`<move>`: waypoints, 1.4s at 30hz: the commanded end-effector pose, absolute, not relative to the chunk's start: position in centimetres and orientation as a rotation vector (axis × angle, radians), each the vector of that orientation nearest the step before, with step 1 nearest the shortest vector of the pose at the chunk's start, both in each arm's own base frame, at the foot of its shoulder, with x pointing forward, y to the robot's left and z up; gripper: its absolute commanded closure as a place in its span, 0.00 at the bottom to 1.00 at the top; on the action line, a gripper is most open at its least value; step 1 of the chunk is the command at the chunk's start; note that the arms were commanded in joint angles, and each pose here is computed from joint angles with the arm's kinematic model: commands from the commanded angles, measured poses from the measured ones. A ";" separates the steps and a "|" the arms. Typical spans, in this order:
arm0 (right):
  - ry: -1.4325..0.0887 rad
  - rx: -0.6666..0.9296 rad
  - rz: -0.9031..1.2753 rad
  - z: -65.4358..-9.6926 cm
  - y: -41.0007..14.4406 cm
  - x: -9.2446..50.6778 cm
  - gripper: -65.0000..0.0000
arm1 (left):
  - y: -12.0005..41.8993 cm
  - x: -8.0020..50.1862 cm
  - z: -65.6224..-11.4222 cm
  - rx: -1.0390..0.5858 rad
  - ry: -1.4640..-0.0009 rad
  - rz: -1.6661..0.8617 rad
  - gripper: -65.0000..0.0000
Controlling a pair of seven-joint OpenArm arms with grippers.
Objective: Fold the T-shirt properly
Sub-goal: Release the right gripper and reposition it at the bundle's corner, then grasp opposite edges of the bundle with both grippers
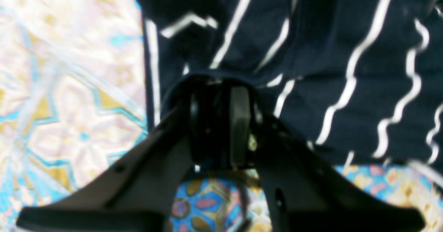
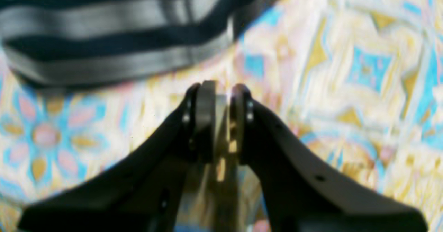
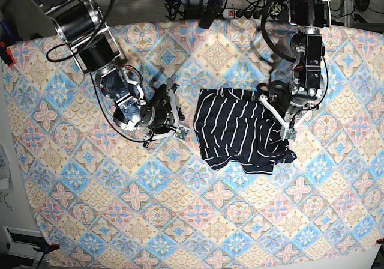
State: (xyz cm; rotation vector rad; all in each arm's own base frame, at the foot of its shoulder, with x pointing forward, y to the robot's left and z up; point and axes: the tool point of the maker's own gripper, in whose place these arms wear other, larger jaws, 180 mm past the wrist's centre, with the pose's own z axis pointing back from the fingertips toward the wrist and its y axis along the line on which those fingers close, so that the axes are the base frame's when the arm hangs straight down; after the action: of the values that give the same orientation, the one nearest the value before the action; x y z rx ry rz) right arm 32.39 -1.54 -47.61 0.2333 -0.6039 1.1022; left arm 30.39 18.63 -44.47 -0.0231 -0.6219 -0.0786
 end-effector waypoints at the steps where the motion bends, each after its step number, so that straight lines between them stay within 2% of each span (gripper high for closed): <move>1: -0.646 0.197 1.116 -46.1 -1.9 33.9 0.85 | 18.7 31.5 -43.4 -0.022 -0.668 -0.084 0.84; 10: -0.755 0.185 1.133 -42.8 -1.0 35.2 0.85 | 19.9 35.4 -40.0 0.079 -0.800 -0.139 0.84; 13: -0.796 0.188 1.078 -41.8 -1.3 36.3 0.85 | 20.7 34.4 -38.4 0.123 -0.804 -0.142 0.84; 20: -0.912 0.248 1.017 -37.9 2.7 39.6 0.85 | 24.4 30.0 -37.5 0.214 -0.794 -0.078 0.84; 23: -0.938 0.285 1.003 -36.6 5.0 41.0 0.85 | 22.7 27.6 -37.5 0.176 -0.786 -0.112 0.84; 28: -0.919 0.336 0.998 -36.7 7.4 42.3 0.93 | 21.6 24.9 -38.9 0.127 -0.736 -0.112 0.84; 34: -0.893 0.424 0.968 -38.0 9.6 42.7 0.95 | 20.8 23.4 -39.8 0.050 -0.708 -0.070 1.00; 42: -0.899 0.529 0.914 -38.9 11.4 42.9 0.96 | 20.2 22.3 -42.4 0.017 -0.642 -0.023 1.00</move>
State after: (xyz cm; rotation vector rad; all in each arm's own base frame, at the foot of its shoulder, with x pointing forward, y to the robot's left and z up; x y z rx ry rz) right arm 41.02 10.73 -41.58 0.5196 -0.8200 0.9156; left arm 21.62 19.86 -43.27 0.0072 -0.6052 -0.0145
